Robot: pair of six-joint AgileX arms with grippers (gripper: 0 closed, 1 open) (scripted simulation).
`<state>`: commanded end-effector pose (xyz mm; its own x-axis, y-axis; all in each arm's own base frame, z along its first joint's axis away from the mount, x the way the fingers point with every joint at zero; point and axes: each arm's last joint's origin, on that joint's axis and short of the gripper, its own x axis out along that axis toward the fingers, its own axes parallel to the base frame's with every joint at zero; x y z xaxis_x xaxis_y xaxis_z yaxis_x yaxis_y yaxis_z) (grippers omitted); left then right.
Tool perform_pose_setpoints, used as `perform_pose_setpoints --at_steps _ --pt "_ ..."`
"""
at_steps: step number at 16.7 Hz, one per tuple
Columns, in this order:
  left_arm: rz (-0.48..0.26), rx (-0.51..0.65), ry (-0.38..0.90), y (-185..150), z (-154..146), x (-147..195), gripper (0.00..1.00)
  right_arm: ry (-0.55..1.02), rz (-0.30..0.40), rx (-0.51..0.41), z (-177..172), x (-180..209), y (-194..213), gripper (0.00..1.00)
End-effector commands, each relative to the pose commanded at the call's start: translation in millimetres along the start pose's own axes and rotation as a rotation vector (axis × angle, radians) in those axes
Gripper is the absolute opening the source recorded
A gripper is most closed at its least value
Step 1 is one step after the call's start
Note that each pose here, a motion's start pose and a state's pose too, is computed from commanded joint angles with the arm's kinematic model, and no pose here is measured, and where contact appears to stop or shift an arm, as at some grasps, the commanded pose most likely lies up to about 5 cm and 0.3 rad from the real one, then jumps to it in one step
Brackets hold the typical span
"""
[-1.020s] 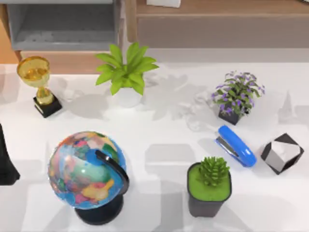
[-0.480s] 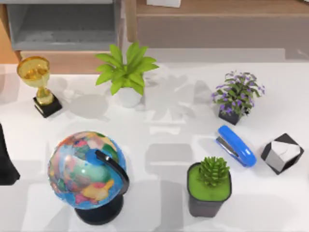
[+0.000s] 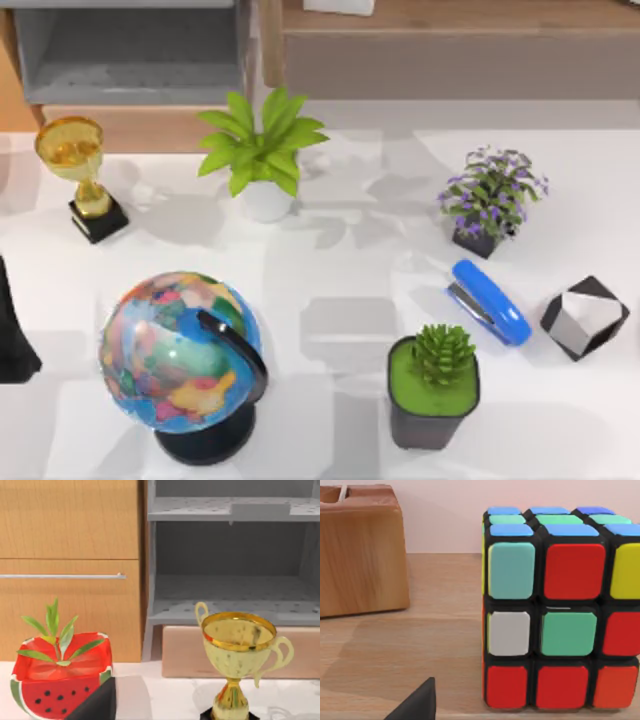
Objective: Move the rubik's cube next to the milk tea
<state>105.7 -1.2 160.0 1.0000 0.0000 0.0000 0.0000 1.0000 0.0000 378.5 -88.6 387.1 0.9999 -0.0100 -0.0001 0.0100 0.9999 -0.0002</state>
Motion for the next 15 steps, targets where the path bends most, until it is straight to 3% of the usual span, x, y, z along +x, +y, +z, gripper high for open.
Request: perform_pose_setpoints --at_steps 4,11,15 --pt "0.000 0.000 0.000 0 0 0 1.00 0.003 0.000 0.001 0 3 1 1.00" --pt "0.000 0.000 0.000 0 0 0 1.00 -0.002 0.000 0.000 1 54 0 1.00" --pt "0.000 0.000 0.000 0 0 0 1.00 0.000 0.000 0.000 0 60 0 1.00"
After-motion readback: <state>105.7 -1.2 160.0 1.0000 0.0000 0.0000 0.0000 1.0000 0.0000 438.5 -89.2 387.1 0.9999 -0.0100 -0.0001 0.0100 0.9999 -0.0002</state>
